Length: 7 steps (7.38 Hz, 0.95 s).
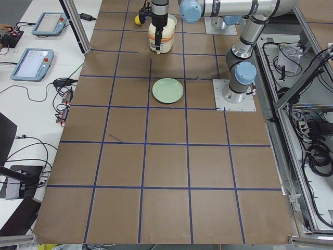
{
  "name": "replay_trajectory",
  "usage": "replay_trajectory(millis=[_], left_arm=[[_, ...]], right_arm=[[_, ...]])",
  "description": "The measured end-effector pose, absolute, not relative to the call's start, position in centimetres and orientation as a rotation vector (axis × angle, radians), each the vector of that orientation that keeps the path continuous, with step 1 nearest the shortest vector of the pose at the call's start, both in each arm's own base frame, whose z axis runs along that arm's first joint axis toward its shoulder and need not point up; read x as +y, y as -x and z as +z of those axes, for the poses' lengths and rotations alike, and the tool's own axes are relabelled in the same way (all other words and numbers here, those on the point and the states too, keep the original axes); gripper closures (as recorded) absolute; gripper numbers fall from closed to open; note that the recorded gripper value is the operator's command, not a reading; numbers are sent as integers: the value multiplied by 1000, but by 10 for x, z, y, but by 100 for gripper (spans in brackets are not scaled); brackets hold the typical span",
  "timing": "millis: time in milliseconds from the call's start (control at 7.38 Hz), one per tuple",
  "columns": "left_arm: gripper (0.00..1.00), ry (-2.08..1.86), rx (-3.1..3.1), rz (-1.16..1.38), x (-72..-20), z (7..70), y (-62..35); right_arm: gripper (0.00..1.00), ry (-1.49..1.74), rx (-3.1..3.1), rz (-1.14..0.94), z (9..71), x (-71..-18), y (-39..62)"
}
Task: Press rice cooker button
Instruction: 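Press down on the green button with the right gripper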
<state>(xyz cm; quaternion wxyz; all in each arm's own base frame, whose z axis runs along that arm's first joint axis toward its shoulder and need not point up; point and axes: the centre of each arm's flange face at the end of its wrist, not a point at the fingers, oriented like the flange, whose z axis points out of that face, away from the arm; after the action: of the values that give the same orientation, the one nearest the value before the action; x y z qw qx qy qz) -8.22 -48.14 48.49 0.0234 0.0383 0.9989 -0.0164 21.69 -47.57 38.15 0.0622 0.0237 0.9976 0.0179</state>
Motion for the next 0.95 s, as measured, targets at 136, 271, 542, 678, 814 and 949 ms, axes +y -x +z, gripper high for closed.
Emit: replay_trajectory(millis=[136,271,542,678,814,949], left_arm=[[0,-118,3092,-51,-481,485,82],[0,-118,3092,-51,-481,485,82],[0,-119,3092,-52,-481,485,82],[0,-119,3092,-52,-481,485,82],[0,-119,3092,-52,-481,485,82],[0,-120,3092,-51,-481,485,82]], right_arm=[[92,-71,3015,45,375,-479,-217],[92,-71,3014,46,370,-481,-218],[92,-74,3014,49,367,-483,-217],[92,-75,3015,53,365,-482,-217],[92,-76,3016,61,363,-481,-217],[92,-77,3017,68,361,-479,-217]])
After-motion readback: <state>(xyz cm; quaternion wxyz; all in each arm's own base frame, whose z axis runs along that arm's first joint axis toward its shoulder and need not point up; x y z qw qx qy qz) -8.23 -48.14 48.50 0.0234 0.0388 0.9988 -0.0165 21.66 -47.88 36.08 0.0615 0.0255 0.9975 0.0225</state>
